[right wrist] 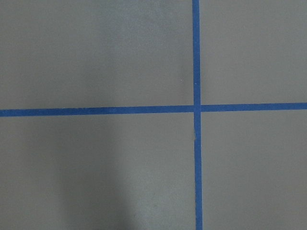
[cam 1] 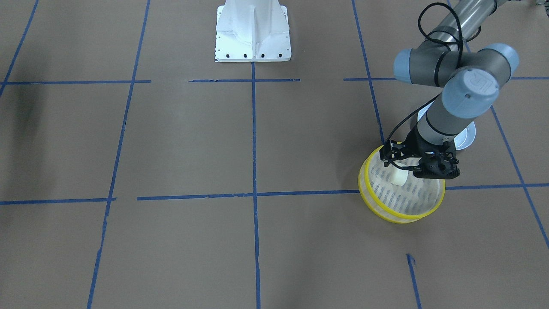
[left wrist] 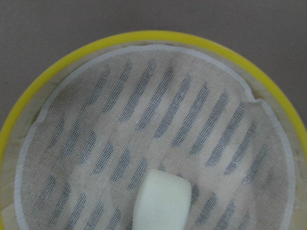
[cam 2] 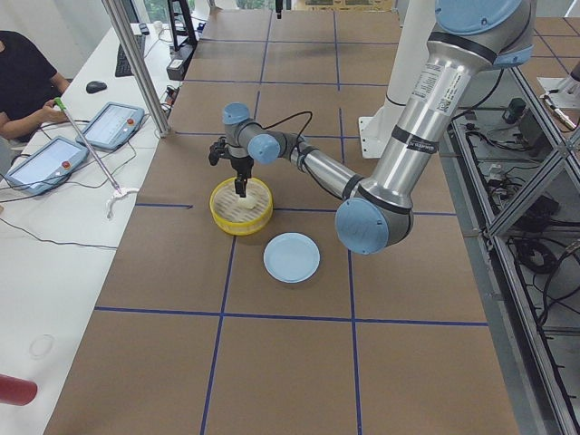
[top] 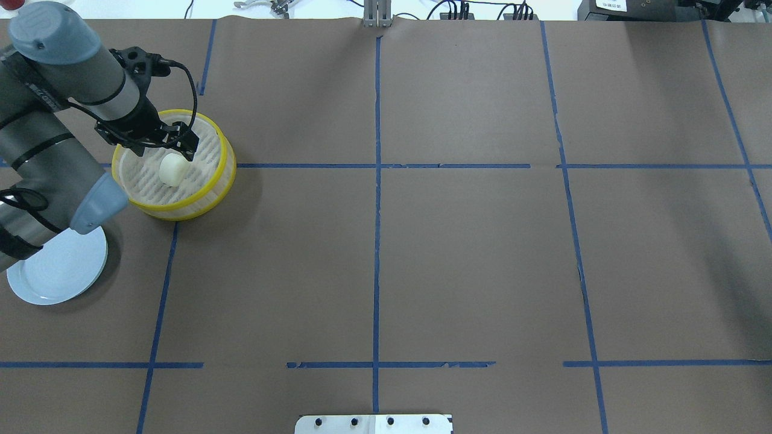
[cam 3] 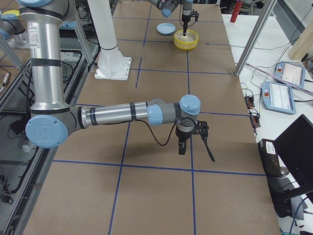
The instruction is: Place bun in steamer
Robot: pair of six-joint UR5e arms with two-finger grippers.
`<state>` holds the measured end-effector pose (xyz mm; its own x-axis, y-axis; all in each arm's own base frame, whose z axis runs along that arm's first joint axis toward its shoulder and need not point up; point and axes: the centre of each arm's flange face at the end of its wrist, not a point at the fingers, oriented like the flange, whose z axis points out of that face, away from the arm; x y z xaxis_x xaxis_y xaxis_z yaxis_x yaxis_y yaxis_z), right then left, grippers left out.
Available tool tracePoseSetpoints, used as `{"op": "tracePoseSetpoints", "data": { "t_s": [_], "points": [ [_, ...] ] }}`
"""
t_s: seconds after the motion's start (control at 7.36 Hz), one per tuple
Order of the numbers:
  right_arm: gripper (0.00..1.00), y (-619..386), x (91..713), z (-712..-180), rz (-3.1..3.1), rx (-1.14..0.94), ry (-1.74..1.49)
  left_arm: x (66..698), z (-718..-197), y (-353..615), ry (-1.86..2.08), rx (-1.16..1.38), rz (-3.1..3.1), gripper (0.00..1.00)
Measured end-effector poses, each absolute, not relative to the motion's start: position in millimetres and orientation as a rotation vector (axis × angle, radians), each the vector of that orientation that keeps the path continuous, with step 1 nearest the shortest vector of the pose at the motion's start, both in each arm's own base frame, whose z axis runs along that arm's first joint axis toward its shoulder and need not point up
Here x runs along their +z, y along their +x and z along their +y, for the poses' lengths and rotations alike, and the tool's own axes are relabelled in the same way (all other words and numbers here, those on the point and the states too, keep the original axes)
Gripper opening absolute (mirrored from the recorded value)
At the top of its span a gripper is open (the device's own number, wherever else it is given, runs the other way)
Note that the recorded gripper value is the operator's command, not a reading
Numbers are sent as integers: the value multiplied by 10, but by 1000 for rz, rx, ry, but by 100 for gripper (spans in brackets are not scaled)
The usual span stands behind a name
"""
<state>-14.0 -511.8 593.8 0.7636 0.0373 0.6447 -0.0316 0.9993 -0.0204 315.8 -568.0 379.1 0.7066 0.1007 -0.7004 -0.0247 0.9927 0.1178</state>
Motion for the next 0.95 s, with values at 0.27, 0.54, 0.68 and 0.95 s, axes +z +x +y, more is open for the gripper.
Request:
{"op": "tracePoseSetpoints", "data": {
  "t_s": [0.27, 0.54, 0.68, 0.95],
  "points": [
    [100, -140, 5940, -5118, -701, 38, -9, 3632, -5737, 2363, 201, 41, 792, 100],
    [100, -141, 5939, -5118, -701, 37, -9, 3860, -5819, 1193, 272, 75, 712, 100],
    [100, -142, 5940, -5118, -701, 37, -9, 4187, -5753, 590, 278, 111, 682, 100],
    [100, -141, 5939, -5118, -701, 37, -9, 5051, -5423, -226, 209, 109, 688, 100]
  ]
}}
